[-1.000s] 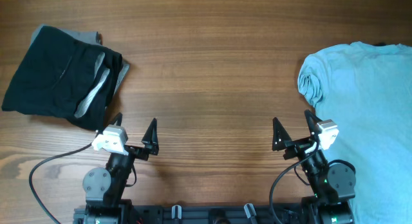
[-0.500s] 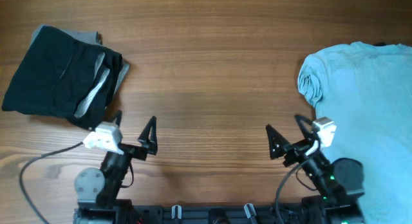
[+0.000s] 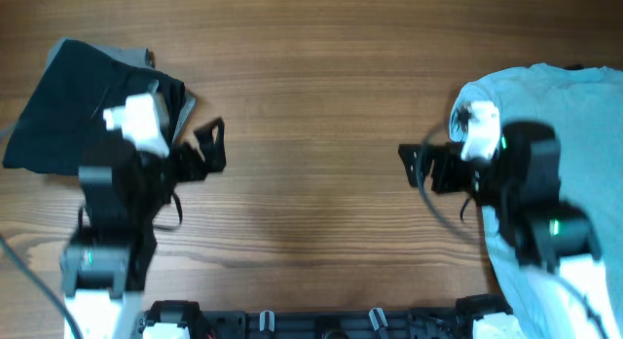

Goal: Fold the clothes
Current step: 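Move the right gripper to the light-blue t-shirt and grasp its edge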

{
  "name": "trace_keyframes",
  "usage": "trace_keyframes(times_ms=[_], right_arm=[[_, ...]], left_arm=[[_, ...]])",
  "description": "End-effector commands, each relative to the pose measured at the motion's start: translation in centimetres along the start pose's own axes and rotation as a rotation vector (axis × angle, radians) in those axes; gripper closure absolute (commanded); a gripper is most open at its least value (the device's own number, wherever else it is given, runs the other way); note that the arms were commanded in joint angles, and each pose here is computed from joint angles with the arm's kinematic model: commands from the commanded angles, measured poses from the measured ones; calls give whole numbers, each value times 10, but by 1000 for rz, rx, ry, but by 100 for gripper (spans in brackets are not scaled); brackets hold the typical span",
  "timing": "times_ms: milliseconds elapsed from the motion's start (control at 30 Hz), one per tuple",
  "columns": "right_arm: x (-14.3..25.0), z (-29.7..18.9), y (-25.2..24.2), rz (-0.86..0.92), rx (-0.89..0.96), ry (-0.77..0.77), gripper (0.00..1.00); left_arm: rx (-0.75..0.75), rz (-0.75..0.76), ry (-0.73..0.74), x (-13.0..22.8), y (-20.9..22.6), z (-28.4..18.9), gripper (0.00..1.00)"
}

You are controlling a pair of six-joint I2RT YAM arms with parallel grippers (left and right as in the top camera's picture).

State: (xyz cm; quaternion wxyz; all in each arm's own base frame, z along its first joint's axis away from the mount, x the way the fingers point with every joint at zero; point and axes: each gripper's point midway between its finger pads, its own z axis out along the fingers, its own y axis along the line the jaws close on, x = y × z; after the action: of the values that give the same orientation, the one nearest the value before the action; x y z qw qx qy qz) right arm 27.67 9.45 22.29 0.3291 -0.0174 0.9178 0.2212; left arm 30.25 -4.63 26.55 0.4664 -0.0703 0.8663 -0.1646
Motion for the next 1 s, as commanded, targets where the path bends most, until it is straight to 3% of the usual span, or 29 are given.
trace_keyframes(times_ms=[0, 200, 367, 533, 733, 967], right_arm=[[-17, 12, 1, -29, 14, 95, 0], [-20, 47, -2, 41, -23, 167, 0], [-38, 65, -72, 161, 349, 100, 2], [-60, 89, -132, 245, 537, 35, 4], [-64, 126, -189, 367, 581, -1, 11], [-56, 141, -183, 275, 493, 72, 11]], left_arm=[[-32, -17, 88, -13, -1, 19, 0], [37, -32, 171, -3, -13, 32, 0], [43, -29, 156, -6, -14, 32, 0], [66, -13, 88, -23, -19, 35, 3], [36, -35, 182, -2, -11, 46, 4], [19, -46, 231, 9, -7, 48, 1]])
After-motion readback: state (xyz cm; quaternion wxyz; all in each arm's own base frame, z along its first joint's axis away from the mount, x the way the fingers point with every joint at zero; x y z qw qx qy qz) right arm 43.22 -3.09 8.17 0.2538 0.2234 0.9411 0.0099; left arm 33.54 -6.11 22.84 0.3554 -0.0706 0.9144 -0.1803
